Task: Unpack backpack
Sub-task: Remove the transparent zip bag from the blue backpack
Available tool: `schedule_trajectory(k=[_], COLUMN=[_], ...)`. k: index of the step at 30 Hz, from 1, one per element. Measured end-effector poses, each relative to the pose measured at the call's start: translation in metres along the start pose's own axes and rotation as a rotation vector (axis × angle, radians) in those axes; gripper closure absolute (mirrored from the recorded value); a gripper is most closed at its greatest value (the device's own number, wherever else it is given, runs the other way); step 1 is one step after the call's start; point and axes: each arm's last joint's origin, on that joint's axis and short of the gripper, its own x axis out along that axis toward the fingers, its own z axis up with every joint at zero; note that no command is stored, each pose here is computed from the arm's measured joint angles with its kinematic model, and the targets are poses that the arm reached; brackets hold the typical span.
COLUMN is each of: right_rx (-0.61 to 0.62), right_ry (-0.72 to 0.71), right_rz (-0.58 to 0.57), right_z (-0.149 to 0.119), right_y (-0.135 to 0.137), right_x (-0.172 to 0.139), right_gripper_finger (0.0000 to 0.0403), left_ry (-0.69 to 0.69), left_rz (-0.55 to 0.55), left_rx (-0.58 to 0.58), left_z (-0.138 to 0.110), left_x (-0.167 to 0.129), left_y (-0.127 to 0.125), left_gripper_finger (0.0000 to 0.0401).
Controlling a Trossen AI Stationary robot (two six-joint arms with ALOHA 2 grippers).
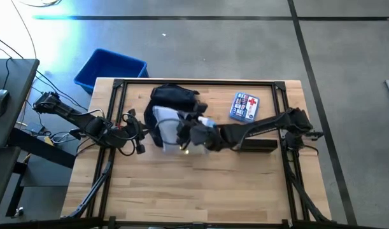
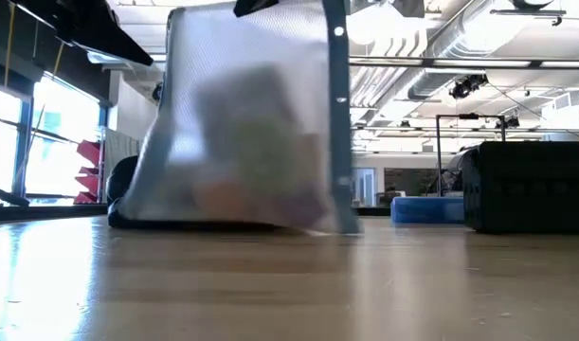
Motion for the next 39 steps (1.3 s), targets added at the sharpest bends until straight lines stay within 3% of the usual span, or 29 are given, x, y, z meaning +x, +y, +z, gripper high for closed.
schedule_trajectory(k=[5,10,14,20,25,32,39], right_rx=[-0.033,-0.089,-0.062,-0.006,0.037,0.064,0.076], right_ry=[-0.011,-0.038,-0.014,0.094,0.192,0.358,0.593], right_rz=[0.021,0.146,0.308,0.582,0.631,0.68,0.872], right_z=[0.002,0.007,0.001,-0.04,-0.084,-0.134,-0.153], right_y=[0.005,0.035,0.06,0.11,0.133,0.144,0.144], right_x=[-0.008,-0.052,-0.094,-0.142,-0.17,-0.171,-0.168], right_gripper_finger=[0.0403,0.0403,0.0403,0.0403,0.0403,0.0403,0.0403], left_ry=[-0.002,-0.003,-0.012,-0.058,-0.083,-0.113,-0.201], left_rz=[-0.003,-0.028,-0.127,-0.32,-0.415,-0.549,-0.673], left_rx=[0.001,0.003,-0.025,-0.025,0.023,0.19,0.338], left_z=[0.0,0.0,0.002,-0.006,-0.021,-0.034,-0.051], left_x=[-0.001,-0.002,-0.004,0.002,0.014,0.035,0.061], left_y=[0.0,-0.002,-0.008,-0.038,-0.068,-0.106,-0.143], left_gripper_finger=[0.0401,0.0401,0.0401,0.0401,0.0401,0.0401,0.0401])
